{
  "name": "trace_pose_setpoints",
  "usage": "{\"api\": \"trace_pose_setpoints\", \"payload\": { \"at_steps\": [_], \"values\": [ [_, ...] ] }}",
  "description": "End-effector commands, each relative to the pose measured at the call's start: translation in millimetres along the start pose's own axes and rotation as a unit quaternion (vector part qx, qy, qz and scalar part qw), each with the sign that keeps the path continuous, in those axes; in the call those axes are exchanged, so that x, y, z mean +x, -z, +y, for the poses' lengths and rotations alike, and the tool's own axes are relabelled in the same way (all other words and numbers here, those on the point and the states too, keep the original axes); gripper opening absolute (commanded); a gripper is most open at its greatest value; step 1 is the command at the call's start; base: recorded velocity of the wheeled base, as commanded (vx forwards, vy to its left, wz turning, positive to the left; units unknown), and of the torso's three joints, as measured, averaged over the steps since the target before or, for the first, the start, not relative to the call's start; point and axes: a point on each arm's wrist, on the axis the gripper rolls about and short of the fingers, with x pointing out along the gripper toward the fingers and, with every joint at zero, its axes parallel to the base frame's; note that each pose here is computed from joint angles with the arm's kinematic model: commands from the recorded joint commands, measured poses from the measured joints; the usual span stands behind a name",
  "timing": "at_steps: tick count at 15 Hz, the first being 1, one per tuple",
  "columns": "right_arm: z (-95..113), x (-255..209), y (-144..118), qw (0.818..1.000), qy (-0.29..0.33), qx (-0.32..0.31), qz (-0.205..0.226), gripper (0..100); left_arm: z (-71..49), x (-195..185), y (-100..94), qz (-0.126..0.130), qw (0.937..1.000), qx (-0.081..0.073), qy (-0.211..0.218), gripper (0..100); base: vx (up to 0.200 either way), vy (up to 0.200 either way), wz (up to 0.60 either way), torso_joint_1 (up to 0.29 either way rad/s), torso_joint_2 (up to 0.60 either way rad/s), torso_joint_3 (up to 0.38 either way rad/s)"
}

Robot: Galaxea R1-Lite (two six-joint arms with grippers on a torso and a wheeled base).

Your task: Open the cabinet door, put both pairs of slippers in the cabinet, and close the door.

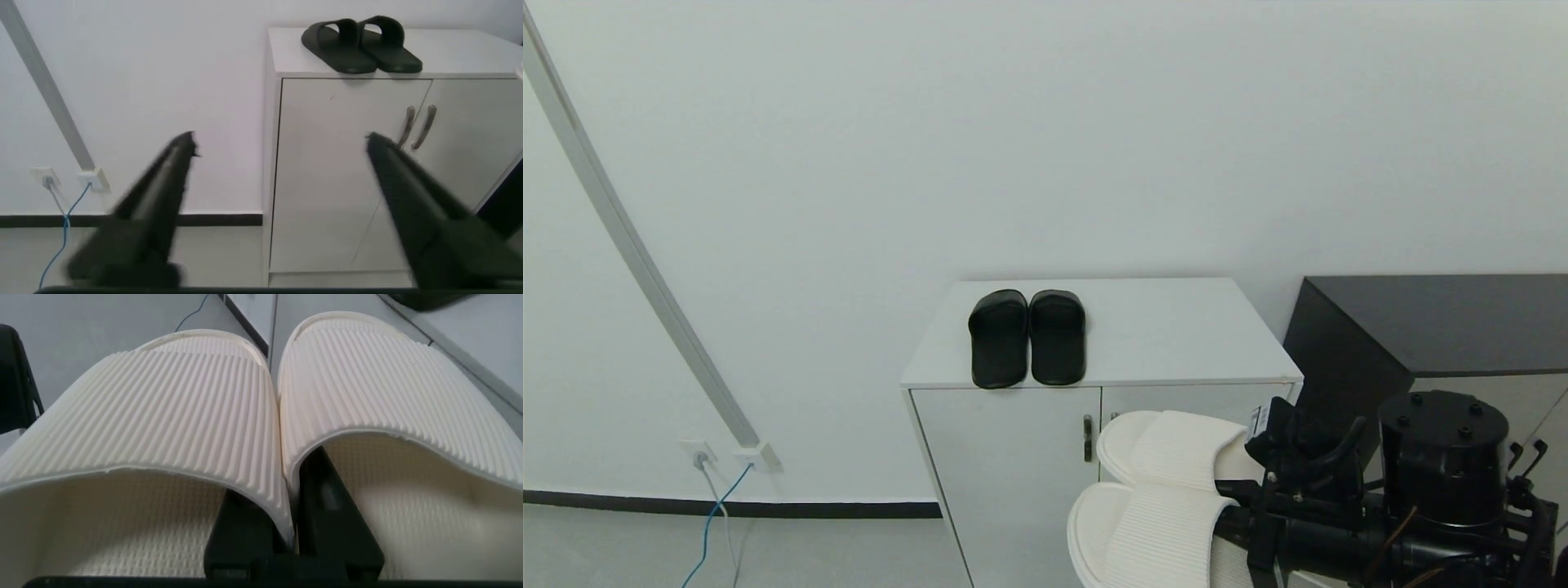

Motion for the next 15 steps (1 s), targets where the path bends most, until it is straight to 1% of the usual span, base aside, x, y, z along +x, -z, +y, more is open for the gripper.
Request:
{"api": "trace_pose_setpoints", "payload": {
  "at_steps": [1, 6, 15],
  "values": [
    [0.3, 0.6, 1.1, 1.0, -0.001, 0.0, 0.002, 0, 0.0, 0.0, -0.4, 0.0, 1.0, 0.0, -0.001, 100, 0.0, 0.0, 0.0, -0.159, 0.36, 0.193],
    [0.6, 1.2, 1.6, 1.0, -0.002, 0.0, 0.004, 0, 0.0, 0.1, 0.0, 0.001, 1.0, 0.0, -0.001, 100, 0.0, 0.0, 0.0, -0.172, 0.39, 0.22],
    [0.9, 0.9, 3.2, 1.0, -0.001, 0.0, 0.003, 0, 0.0, 0.1, 0.0, 0.001, 1.0, 0.0, -0.001, 100, 0.0, 0.0, 0.0, -0.218, 0.54, 0.315]
  ]
}}
